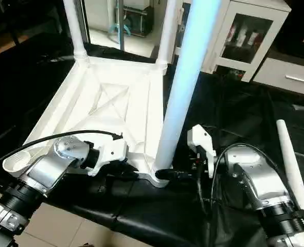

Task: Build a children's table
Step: Rotate leg to tighten

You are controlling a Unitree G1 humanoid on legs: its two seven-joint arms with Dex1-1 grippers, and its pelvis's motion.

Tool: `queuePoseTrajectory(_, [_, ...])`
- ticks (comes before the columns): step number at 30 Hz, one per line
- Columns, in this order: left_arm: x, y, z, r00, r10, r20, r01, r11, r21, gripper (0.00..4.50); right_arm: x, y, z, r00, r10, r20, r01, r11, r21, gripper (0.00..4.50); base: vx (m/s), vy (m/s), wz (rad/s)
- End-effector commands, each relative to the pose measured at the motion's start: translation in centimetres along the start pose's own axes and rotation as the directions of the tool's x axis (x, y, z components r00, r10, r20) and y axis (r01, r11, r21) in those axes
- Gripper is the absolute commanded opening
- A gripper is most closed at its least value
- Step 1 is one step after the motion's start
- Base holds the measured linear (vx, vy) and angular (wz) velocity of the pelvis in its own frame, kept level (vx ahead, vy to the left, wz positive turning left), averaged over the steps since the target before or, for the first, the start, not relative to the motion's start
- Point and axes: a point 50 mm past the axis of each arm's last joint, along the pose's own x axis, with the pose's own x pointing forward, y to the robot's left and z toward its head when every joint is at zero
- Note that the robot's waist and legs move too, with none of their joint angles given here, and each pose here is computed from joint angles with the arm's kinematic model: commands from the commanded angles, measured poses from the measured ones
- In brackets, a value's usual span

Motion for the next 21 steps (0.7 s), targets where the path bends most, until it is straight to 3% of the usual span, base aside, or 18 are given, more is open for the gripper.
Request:
queuePoseTrajectory(1, [0.65, -0.36, 0.92, 0.998, -0.049, 0.036, 0.048, 0.998, 0.03, 0.0, 0.08, -0.08, 0.37, 1.0, 0.018, -0.009, -0.018, 1.0, -0.021, 2.97, 0.0, 0.0, 0.0])
queuePoseTrajectory(11, [0.53, -0.39, 0.77, 0.998, -0.053, 0.029, 0.052, 0.998, 0.028, 0.0, 0.32, 0.14, -0.02, 0.999, 0.031, -0.009, -0.031, 0.999, -0.019, 2.11, 0.0, 0.0, 0.0])
queuePoseTrajectory(21, [0.49, -0.33, 0.77, 0.998, -0.053, 0.028, 0.053, 0.998, 0.031, 0.0, 0.59, 0.43, -0.28, 1.0, 0.031, 0.0, -0.031, 0.999, -0.013, 1.94, 0.0, 0.0, 0.0])
